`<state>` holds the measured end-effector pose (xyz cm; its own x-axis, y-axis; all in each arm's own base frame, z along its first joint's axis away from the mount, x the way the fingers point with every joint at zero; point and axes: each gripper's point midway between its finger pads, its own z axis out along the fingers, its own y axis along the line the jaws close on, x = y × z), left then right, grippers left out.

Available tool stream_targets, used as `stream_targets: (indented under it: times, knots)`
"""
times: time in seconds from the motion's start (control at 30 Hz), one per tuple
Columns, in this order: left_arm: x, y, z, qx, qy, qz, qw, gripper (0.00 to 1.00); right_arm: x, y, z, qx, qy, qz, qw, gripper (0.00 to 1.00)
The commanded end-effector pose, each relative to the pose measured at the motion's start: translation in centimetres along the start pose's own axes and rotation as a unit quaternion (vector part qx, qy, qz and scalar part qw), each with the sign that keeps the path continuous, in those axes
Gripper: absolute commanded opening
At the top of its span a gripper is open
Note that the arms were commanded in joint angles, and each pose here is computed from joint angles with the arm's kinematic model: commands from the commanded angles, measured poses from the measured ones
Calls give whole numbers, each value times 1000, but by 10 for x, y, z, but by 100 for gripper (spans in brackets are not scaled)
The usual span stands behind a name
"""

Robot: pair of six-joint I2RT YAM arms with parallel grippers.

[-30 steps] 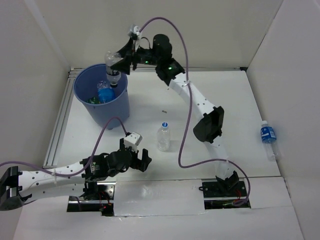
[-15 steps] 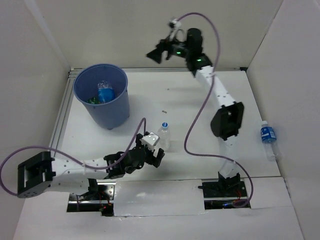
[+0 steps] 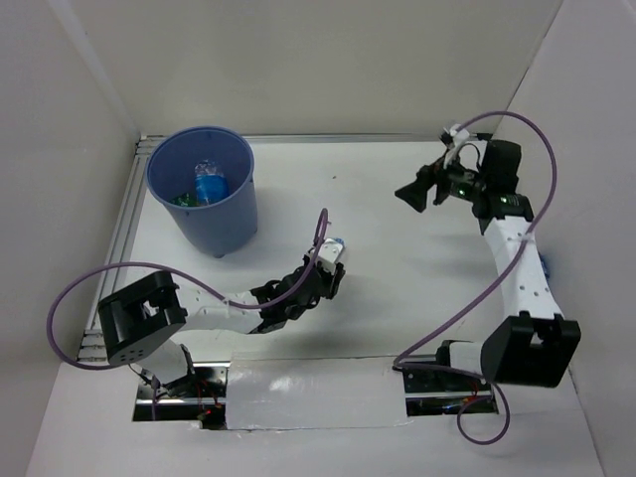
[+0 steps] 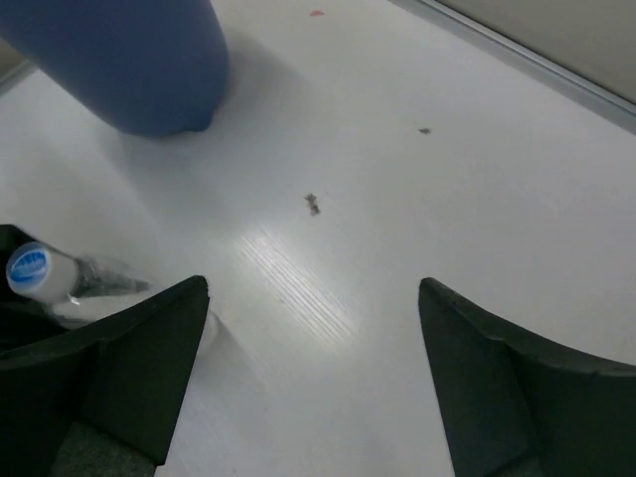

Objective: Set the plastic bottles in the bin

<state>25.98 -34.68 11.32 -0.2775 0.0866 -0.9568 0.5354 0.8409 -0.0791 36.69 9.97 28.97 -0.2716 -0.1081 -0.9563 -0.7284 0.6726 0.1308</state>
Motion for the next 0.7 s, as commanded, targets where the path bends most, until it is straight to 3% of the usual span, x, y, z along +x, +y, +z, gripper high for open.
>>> stream_targets:
  times: [0.0, 0.03, 0.1, 0.13, 0.17, 0.23, 0.27, 0.3, 0.4, 0.5, 0.67]
  knots:
    - [-52, -19, 5, 26, -73, -26, 997, 23, 17, -6, -27, 32, 8, -12, 999, 92]
    - [-56, -18, 3, 27, -75, -27, 996, 13, 20, -19, -39, 60, 7, 1, 998, 80]
    - [-66, -10, 1, 19, -80, -31, 996, 0, 27, -23, -51, 78, 13, 25, 997, 66]
    - [-70, -9, -2, 19, -83, -28, 996, 0, 31, -31, -58, 94, 16, 35, 995, 50]
    - [-79, -9, -6, 21, -92, -32, 995, 0, 35, -33, -60, 106, 22, 47, 993, 43]
    - [-119, -3, -23, 22, -132, -32, 991, 0, 48, -45, -68, 149, 48, 62, 986, 40]
    - [-141, 1, -30, 18, -146, -30, 989, 0, 49, -49, -71, 164, 54, 63, 983, 43]
    - [-160, 7, -38, 15, -161, -29, 986, 0, 55, -52, -74, 176, 68, 65, 980, 52]
    - [-234, 43, -74, -26, -214, -22, 976, 0, 67, -66, -86, 219, 106, 51, 968, 96]
    - [-298, 103, -112, -110, -269, -23, 957, 0, 85, -76, -99, 244, 146, 55, 957, 100]
    - [-332, 202, -148, -247, -288, -19, 925, 0, 96, -78, -110, 253, 157, 60, 953, 100]
